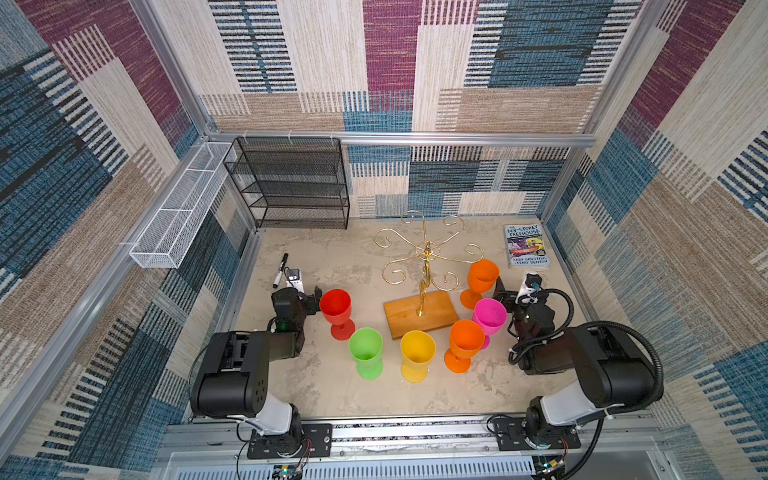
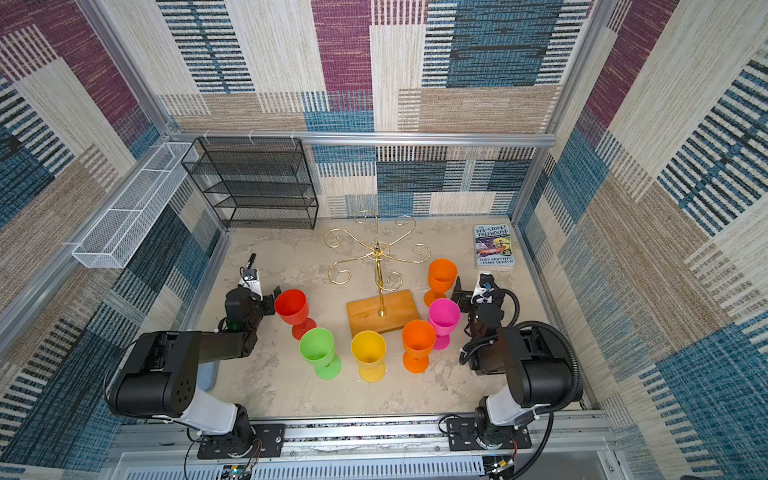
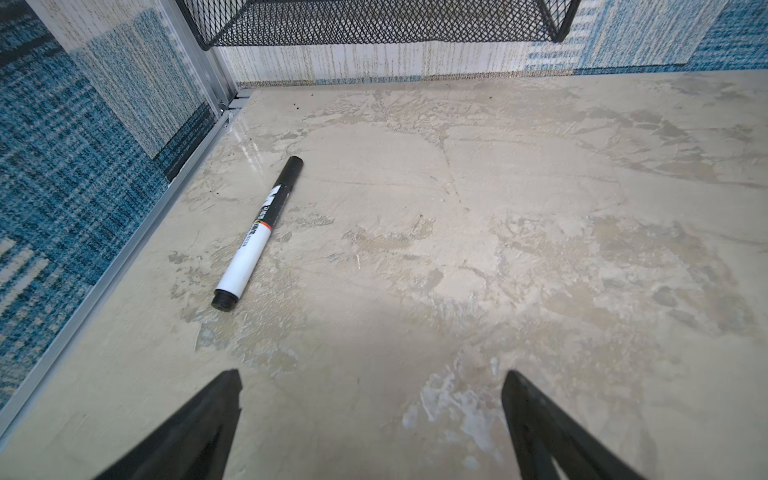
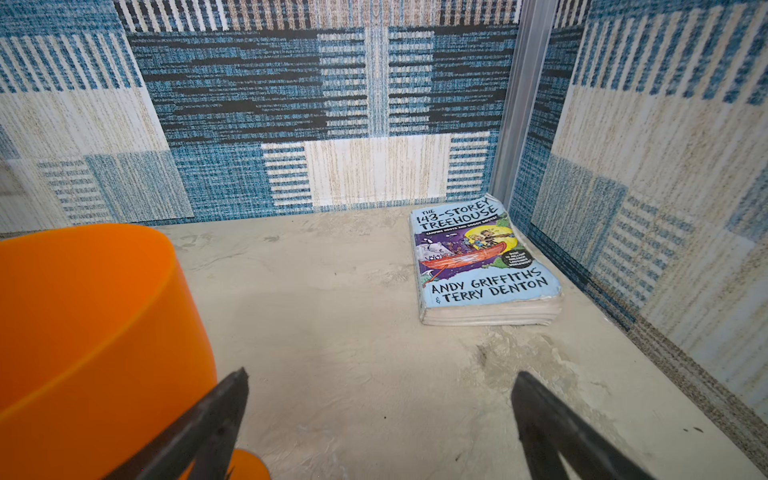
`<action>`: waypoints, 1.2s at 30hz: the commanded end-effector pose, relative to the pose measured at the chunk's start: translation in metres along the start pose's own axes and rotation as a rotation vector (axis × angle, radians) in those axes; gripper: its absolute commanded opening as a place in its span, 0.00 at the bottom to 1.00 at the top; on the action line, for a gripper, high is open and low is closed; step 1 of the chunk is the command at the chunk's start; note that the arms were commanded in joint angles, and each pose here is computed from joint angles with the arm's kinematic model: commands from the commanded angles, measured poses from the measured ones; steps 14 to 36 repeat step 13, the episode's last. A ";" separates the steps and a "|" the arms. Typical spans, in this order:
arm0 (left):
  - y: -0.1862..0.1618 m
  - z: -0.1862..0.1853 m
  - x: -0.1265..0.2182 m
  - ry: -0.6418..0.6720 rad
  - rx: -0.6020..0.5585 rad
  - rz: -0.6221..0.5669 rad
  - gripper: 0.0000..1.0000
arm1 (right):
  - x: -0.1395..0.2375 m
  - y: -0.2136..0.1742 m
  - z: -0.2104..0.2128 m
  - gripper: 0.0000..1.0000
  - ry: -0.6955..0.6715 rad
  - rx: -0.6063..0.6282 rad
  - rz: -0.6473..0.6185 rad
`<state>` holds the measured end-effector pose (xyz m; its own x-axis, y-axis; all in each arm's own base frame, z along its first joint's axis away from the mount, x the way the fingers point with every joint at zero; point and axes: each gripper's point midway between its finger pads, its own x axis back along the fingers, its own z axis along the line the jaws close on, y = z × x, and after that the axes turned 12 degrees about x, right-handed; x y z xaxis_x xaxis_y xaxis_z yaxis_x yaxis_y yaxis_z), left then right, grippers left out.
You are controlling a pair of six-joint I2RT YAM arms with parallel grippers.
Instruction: Take the wine glass off the wine glass rack
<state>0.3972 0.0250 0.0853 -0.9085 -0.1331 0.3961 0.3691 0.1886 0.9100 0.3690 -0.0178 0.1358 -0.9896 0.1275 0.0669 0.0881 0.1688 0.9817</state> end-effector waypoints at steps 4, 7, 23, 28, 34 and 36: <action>0.009 -0.001 0.000 -0.009 0.041 -0.039 1.00 | 0.000 0.011 0.000 1.00 0.004 -0.005 -0.044; 0.010 -0.002 0.001 -0.011 0.041 -0.041 1.00 | -0.001 0.009 0.001 1.00 0.008 -0.005 -0.036; 0.009 -0.001 0.001 -0.008 0.041 -0.039 1.00 | 0.000 0.011 0.001 1.00 0.007 -0.006 -0.043; 0.009 -0.001 0.001 -0.008 0.041 -0.039 1.00 | 0.000 0.011 0.001 1.00 0.007 -0.006 -0.043; 0.009 -0.001 0.001 -0.008 0.041 -0.039 1.00 | 0.000 0.011 0.001 1.00 0.007 -0.006 -0.043; 0.009 -0.001 0.001 -0.008 0.041 -0.039 1.00 | 0.000 0.011 0.001 1.00 0.007 -0.006 -0.043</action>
